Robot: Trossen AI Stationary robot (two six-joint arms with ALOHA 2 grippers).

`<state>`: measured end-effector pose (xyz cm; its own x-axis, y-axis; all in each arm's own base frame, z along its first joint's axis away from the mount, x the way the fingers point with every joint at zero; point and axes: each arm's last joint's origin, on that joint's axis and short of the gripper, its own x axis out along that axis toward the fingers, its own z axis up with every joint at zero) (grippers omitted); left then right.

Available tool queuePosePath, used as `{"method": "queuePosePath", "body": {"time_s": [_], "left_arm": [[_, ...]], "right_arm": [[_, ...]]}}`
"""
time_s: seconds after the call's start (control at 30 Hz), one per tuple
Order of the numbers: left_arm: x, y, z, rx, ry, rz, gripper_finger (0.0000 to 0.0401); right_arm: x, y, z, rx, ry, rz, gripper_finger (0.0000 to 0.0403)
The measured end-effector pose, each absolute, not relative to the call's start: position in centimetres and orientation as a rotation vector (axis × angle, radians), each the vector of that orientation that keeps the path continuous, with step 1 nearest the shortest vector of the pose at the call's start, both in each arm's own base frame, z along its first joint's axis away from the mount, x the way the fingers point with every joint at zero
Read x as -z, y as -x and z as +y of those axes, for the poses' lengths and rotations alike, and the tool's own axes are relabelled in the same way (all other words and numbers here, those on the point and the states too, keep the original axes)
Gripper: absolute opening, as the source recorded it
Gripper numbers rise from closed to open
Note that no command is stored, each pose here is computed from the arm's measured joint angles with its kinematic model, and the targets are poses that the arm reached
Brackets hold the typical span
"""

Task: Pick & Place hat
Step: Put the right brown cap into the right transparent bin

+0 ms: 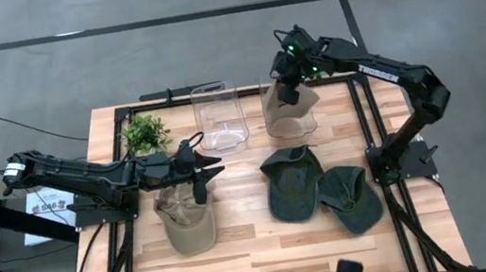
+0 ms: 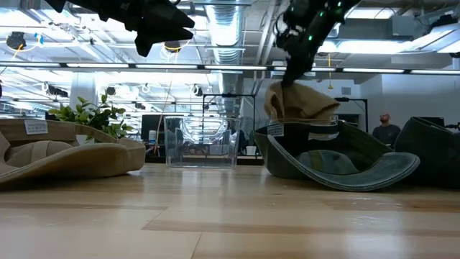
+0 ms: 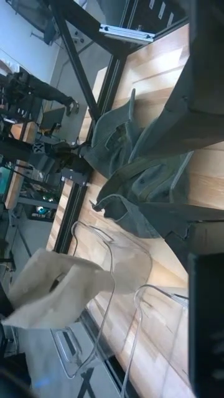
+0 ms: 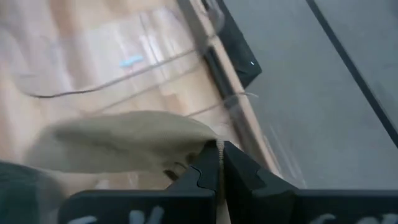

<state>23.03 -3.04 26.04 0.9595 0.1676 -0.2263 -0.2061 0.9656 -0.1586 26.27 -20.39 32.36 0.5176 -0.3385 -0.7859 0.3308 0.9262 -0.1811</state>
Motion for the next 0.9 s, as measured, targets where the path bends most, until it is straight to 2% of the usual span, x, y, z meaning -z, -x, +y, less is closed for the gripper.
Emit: {"method": "queuePosePath", "body": {"time_s": [0.47, 0.9], "left_arm": [[-26.1, -23.1, -2.9, -0.195, 0.182, 0.207, 0.0122], [-26.2, -23.1, -2.6, -0.207, 0.183, 0.199, 0.0122]], "right_arm": [[-29.7, -25.0, -27.4, 0.547, 0.033, 0.905, 0.0000], [-28.7, -26.4, -29.1, 0.624, 0.191, 0.886, 0.0001]]}}
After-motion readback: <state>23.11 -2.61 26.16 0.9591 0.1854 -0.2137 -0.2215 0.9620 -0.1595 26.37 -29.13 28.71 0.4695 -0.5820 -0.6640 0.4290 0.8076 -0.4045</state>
